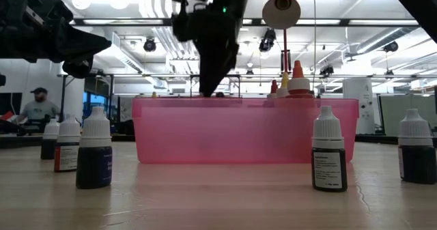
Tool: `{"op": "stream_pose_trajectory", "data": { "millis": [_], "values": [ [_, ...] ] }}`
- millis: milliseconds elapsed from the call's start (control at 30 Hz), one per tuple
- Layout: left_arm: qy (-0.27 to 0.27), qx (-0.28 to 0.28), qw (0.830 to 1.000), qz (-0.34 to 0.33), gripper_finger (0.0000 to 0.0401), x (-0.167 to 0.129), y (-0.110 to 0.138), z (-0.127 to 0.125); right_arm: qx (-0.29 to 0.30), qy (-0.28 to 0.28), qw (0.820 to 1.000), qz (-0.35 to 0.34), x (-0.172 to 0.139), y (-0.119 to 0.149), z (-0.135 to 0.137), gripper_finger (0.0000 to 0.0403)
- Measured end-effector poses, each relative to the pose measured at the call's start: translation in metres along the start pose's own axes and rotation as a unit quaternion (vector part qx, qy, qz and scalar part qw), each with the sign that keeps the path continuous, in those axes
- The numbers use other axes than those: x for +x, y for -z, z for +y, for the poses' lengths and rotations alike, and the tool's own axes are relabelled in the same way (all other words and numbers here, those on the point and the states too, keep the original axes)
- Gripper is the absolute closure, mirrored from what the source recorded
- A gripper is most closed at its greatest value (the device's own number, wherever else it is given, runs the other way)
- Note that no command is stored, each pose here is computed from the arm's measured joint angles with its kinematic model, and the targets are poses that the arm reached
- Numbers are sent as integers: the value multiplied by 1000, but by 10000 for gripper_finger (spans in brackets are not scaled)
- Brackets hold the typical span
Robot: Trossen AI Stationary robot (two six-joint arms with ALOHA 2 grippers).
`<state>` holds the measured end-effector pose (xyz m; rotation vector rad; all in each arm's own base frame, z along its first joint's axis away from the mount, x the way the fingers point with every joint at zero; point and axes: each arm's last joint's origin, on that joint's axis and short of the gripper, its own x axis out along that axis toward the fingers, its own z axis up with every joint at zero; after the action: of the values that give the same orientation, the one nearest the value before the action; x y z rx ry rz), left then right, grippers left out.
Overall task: Pick & Place food coloring
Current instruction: Put the small red food coloring bottle into the red bin
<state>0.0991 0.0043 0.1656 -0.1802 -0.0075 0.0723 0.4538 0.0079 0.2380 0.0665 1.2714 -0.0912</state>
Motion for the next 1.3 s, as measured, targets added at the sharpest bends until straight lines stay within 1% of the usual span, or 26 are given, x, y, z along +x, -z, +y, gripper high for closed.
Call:
{"op": "stream_pose_trajectory", "data": {
  "millis": [133, 333, 500, 667, 933, 1133, 1300],
  "values": [
    [0, 0, 1000, 0, 401, 0, 0, 0, -11, 19, 1000, 1, -22, -3, 5, 218],
    [0, 0, 1000, 0, 401, 0, 0, 0, -20, 17, 1000, -9, -56, -6, 19, 218],
    [0, 0, 1000, 0, 401, 0, 0, 0, -30, 32, 999, 9, -76, 3, 38, 218],
    [0, 0, 1000, 0, 401, 0, 0, 0, -45, 34, 998, 43, -86, 21, 67, 218],
    [0, 0, 1000, 0, 401, 0, 0, 0, -34, 34, 997, 67, -103, 56, 101, 218],
    [0, 0, 1000, 0, 401, 0, 0, 0, -5, 44, 995, 92, -112, 94, 111, 218],
    [0, 0, 1000, 0, 401, 0, 0, 0, 39, 56, 992, 105, -119, 134, 116, 218]
  ]
}}
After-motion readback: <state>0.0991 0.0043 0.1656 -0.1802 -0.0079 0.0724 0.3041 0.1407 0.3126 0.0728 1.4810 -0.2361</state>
